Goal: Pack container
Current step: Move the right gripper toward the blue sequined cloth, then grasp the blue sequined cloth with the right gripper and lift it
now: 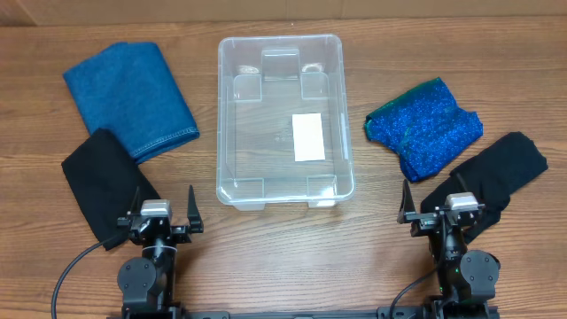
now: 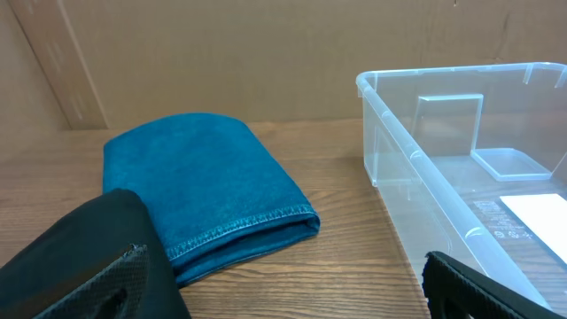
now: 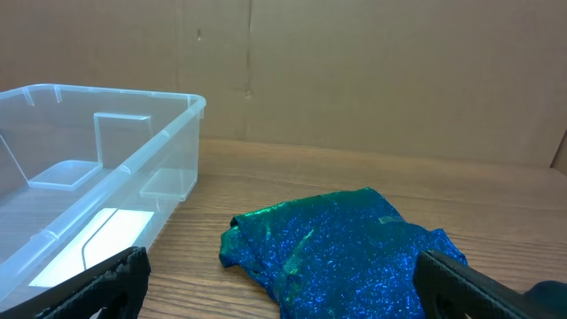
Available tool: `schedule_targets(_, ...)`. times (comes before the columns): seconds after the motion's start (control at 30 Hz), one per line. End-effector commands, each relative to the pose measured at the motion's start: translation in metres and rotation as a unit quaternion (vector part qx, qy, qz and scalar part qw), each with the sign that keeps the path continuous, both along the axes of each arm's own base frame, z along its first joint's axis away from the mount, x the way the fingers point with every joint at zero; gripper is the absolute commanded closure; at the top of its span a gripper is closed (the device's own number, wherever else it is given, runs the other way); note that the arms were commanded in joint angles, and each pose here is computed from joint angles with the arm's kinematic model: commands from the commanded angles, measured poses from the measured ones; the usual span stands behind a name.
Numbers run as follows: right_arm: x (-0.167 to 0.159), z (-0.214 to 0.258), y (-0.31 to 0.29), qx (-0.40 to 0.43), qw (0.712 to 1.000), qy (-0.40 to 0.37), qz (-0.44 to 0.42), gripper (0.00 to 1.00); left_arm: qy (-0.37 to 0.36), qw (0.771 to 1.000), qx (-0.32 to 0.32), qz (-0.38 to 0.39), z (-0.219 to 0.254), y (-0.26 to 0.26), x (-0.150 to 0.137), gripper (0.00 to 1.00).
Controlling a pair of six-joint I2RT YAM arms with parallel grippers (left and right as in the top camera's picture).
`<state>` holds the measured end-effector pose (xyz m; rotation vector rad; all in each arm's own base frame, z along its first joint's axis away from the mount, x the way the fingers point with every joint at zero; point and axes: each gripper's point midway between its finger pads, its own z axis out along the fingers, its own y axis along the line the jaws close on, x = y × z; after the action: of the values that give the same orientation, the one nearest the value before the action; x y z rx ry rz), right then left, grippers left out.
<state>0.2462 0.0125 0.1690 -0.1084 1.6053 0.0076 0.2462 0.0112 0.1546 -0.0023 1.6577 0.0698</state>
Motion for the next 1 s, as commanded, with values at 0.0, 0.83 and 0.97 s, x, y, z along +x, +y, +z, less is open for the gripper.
schedule_targets(0.0, 0.0, 0.001, 0.0, 0.0, 1.0, -0.006, 0.0, 0.0, -0.005, 1.0, 0.002, 0.001, 0.001, 0.001, 0.0, 0.0)
schedule_targets(0.83, 0.041, 0.068, -0.025, 0.152, 0.979, 0.098, -0.092, 0.0, 0.109, 0.991, -0.077, 0.019, 0.043, 0.002, -0.001, 0.0)
schedule_targets(0.97, 0.076, 0.079, -0.022, 0.148, 0.969, 0.175, -0.093, 0.0, 0.164, 0.985, -0.054, 0.017, 0.063, 0.003, 0.018, 0.0)
